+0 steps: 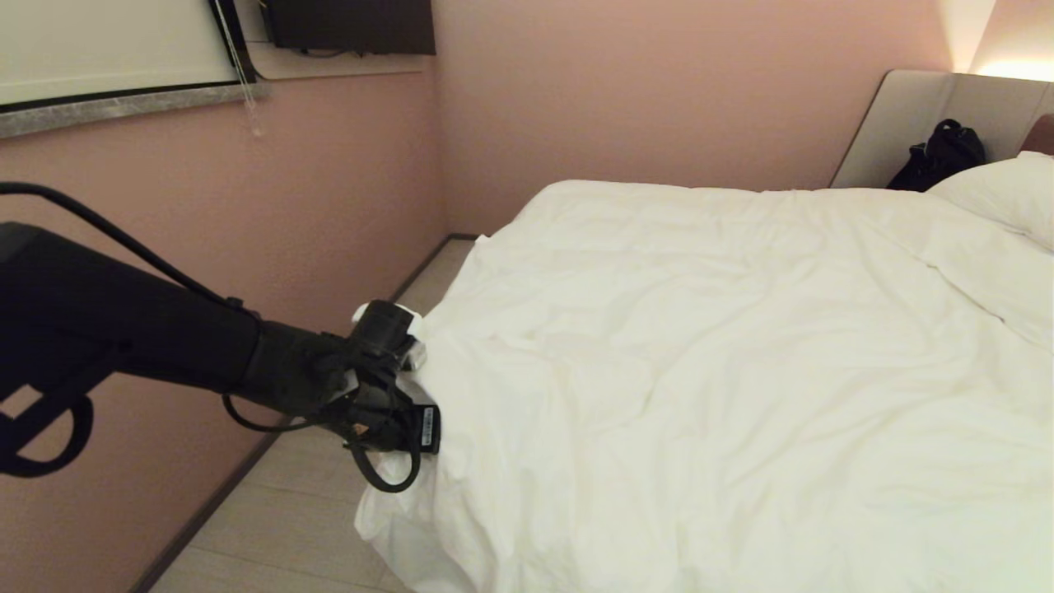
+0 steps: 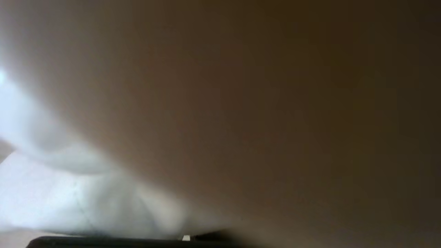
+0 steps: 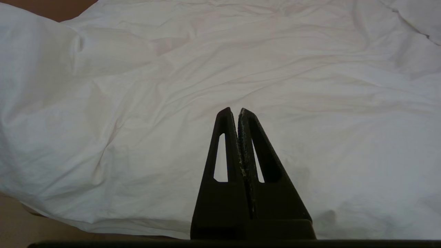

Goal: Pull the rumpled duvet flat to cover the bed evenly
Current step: Flatten the corners of the folded blanket

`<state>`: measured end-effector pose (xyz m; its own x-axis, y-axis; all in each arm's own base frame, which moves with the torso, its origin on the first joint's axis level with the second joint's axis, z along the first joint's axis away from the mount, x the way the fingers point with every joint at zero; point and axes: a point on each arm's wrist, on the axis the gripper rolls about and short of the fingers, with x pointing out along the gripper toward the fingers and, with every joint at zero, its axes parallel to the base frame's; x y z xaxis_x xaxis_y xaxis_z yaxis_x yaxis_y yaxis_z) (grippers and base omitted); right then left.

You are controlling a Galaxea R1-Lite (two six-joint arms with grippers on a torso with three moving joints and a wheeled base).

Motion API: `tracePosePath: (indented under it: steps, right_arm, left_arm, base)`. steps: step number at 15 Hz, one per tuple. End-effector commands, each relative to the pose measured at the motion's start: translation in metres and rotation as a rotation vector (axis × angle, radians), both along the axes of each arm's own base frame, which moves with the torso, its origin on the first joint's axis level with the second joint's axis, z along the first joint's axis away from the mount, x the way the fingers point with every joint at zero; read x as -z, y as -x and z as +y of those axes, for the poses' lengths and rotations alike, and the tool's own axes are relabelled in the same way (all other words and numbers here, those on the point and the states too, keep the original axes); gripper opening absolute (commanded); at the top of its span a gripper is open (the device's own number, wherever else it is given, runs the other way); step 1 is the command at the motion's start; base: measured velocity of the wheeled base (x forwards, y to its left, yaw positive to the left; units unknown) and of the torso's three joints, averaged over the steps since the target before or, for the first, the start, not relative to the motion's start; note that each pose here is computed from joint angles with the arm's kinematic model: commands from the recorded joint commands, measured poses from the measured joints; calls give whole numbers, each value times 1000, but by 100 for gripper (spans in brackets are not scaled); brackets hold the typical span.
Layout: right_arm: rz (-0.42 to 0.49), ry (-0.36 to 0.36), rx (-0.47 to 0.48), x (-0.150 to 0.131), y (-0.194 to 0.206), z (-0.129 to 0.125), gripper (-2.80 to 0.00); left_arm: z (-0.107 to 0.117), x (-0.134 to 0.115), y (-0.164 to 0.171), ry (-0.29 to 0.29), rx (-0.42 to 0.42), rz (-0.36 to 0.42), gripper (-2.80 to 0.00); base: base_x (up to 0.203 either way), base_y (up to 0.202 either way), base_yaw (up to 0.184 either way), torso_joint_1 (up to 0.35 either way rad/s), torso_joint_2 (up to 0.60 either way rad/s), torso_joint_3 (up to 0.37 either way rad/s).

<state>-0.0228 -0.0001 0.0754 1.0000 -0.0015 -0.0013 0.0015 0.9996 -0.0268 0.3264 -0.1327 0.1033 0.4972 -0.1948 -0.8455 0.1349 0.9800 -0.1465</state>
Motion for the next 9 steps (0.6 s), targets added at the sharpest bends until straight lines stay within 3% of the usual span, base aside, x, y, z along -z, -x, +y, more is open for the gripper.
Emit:
tracePosePath:
  steps: [1, 6, 9]
  right_arm:
    - [0, 1, 0, 0, 0, 0, -280]
    - [0, 1, 0, 0, 0, 0, -280]
    - [0, 1, 0, 0, 0, 0, -280]
  left_arm:
    - [-2, 0, -4, 0, -6, 10, -280]
    - [-6, 0, -12, 17, -17, 22, -280]
    - [-12, 14, -18, -1, -11, 72, -280]
  base:
    - [0, 0, 0, 0, 0, 0]
    - [0, 0, 0, 0, 0, 0]
    - [0, 0, 0, 0, 0, 0]
